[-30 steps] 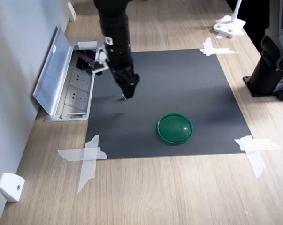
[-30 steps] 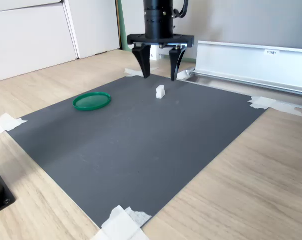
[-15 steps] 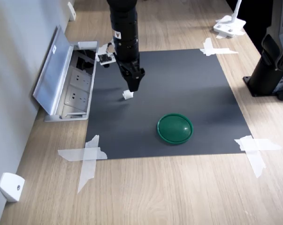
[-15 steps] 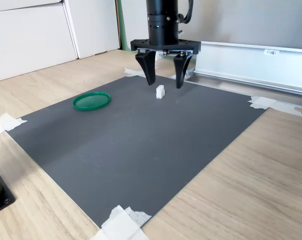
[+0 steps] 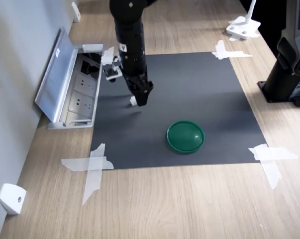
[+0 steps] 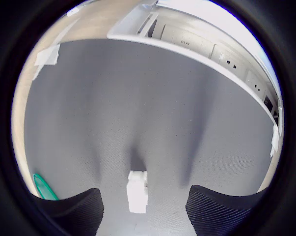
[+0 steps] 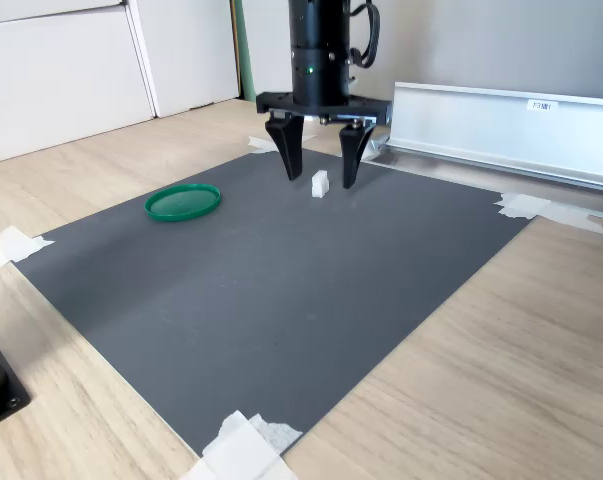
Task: Grasp a white terminal and put it on the green lid.
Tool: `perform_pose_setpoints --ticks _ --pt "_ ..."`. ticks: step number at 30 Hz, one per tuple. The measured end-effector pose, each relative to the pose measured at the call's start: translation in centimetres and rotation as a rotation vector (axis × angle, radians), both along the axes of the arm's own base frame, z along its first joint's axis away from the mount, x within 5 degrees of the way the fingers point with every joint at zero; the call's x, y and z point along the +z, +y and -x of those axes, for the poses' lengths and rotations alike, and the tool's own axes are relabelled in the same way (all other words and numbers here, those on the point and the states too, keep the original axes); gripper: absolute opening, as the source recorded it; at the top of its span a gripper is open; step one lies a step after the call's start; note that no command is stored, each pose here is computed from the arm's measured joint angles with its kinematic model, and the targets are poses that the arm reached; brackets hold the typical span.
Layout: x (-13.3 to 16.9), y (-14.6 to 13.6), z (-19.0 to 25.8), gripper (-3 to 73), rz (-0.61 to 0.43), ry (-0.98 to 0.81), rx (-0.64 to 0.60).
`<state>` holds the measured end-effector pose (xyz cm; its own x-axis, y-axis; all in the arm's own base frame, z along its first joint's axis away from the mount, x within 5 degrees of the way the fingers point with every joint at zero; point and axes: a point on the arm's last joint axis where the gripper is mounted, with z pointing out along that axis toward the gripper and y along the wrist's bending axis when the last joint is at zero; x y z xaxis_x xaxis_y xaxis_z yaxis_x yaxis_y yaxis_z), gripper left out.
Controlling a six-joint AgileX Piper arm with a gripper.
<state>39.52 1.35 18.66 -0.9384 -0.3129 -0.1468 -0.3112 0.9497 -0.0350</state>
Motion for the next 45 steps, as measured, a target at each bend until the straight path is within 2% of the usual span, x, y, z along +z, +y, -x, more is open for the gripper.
perform_pose_setpoints --ticks 7,11,14,24,27,32,38,45 --pt "-0.2 0.4 -0.1 68.8 -0.006 -0.008 0.015" --pt "-0.8 0.4 -0.2 62.1 -0.004 0.012 0.020" --pt "-0.9 0.4 -0.2 53.8 -0.004 0.017 0.020" --pt "-0.9 0.4 -0.3 16.0 -0.004 0.005 0.020" --pt "-0.9 0.4 -0.3 9.7 -0.003 0.002 0.021" --pt "-0.2 1.1 0.2 9.2 0.003 0.004 0.054" --pt "2.0 4.6 3.1 9.2 -0.001 -0.022 0.187" --pt "1.6 8.4 7.3 9.2 -0.017 0.023 0.299"
